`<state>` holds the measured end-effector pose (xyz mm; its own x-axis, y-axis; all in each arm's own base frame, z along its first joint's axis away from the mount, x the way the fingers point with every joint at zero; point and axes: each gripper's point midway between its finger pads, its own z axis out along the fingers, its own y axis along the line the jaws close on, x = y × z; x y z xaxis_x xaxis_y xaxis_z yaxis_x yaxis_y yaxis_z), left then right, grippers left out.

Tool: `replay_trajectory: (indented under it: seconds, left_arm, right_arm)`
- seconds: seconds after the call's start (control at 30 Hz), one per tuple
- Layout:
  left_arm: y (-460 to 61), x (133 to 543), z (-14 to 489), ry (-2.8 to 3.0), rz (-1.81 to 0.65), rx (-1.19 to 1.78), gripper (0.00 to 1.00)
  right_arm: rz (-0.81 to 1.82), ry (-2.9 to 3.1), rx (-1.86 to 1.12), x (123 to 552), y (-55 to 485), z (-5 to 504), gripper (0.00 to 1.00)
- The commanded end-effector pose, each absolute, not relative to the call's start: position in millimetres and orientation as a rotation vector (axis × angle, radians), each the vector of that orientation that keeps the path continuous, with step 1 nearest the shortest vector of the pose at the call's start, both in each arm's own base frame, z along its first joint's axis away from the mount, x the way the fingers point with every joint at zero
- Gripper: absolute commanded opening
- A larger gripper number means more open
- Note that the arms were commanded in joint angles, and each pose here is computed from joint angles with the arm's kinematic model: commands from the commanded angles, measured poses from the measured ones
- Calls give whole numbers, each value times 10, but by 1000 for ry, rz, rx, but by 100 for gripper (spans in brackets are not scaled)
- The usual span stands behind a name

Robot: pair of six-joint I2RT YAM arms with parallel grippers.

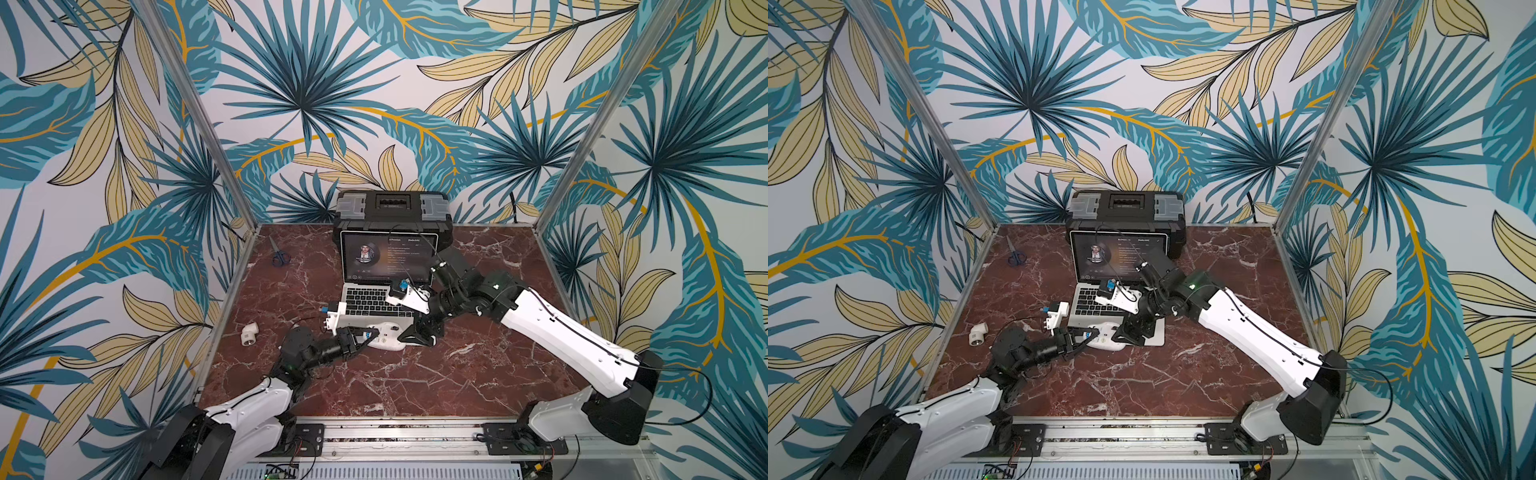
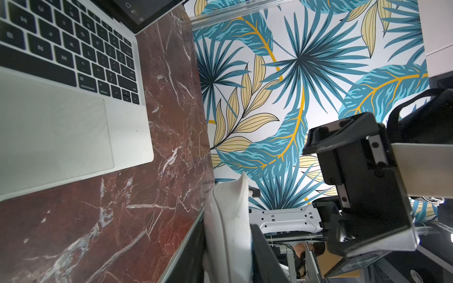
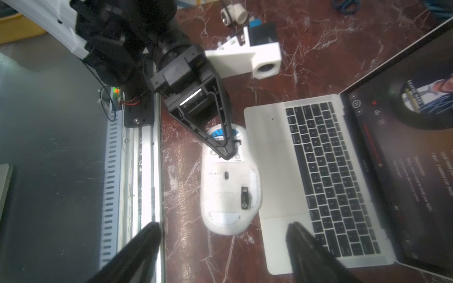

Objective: Remove the wireless mouse receiver from the laptop
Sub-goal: Insert the USB plug into the mouse.

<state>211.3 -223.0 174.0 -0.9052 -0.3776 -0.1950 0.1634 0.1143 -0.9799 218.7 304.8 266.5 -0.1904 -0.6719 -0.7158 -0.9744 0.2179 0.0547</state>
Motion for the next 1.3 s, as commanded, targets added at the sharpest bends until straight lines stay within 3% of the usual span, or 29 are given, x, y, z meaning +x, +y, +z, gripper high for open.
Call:
replay_trajectory:
  seconds: [0.0, 0.1, 0.33, 0.57, 0.9, 1.17, 1.27]
  left_arm:
    - [-2261, 2249, 2042, 1917, -1848, -184, 0]
    - [-2261, 2294, 2053, 1919, -1847, -210, 0]
    - [-2305, 2285, 2097, 1961, -1863, -251, 0]
    - [-2292, 2133, 2186, 1970, -1860, -318, 0]
    - [-2266, 1981, 2320, 1948, -1877, -308, 0]
    - [-2330, 1983, 2405, 1936, -1895, -264, 0]
    - [-2351, 1977, 2411, 1930, -1905, -257, 0]
  right_arm:
    - [858, 1964, -1261, 2372, 3044, 2869, 87]
    - [983, 1960, -1089, 2528, 3001, 2986, 80]
    - [882, 1960, -1255, 2439, 2907, 2529, 58]
    - [837, 1857, -1433, 2283, 2871, 2329, 48]
    - [803, 1760, -1510, 2137, 2825, 2447, 40]
    - [813, 1756, -1563, 2037, 2922, 2409, 39]
    - [809, 1758, -1584, 2044, 2987, 2353, 31]
